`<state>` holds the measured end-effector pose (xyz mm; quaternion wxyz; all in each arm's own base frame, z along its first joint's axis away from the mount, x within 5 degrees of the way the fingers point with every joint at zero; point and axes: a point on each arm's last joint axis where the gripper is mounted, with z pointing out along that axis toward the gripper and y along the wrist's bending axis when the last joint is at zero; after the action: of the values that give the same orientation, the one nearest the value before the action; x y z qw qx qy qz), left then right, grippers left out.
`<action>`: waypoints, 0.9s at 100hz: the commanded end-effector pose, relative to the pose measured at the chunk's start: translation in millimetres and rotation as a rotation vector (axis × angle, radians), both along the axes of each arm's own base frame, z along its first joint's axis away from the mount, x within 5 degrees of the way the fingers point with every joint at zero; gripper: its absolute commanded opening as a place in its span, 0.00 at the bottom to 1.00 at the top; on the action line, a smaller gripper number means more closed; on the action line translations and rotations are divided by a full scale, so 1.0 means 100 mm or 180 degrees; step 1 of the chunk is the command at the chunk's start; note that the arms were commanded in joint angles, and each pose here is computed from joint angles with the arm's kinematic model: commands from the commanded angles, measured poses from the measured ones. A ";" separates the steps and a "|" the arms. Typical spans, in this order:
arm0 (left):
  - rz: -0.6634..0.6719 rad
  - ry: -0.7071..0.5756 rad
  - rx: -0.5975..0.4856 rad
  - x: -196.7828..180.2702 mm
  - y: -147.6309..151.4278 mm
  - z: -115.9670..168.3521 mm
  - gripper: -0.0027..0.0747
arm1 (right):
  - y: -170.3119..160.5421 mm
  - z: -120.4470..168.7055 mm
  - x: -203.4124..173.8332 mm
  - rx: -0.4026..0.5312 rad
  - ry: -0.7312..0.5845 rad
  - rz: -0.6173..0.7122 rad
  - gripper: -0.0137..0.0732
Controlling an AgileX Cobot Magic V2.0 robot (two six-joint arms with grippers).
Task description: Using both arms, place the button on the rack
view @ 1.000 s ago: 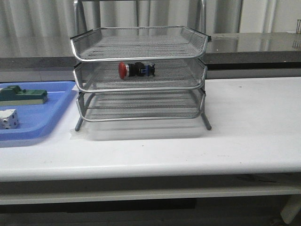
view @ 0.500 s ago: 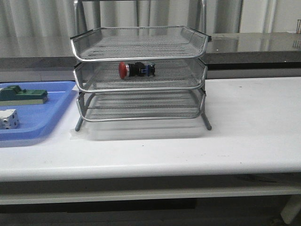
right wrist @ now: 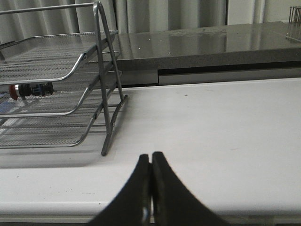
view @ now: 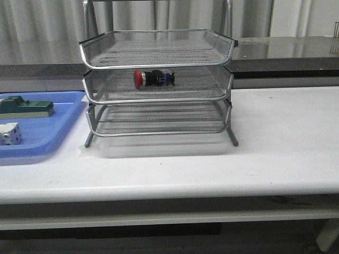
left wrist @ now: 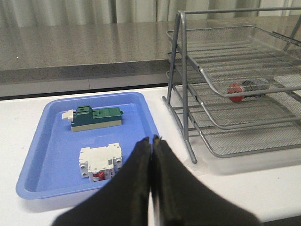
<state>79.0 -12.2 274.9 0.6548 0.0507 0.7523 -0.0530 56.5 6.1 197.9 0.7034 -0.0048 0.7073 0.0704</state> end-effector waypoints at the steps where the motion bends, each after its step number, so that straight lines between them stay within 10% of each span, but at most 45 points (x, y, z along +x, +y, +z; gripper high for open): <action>1: 0.0053 -0.0315 -0.0098 0.01 0.01 0.17 0.01 | -0.01 0.15 -0.03 0.0015 -0.0385 -0.0024 0.09; 90: 0.0128 -0.0806 0.0022 -0.24 0.06 -0.66 0.01 | -0.01 0.15 -0.03 0.0015 -0.0385 -0.0024 0.09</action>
<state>55.6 -6.5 208.0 0.7153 0.0555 0.6961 -0.0243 56.5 6.1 197.9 0.7033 -0.0041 0.7073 0.0711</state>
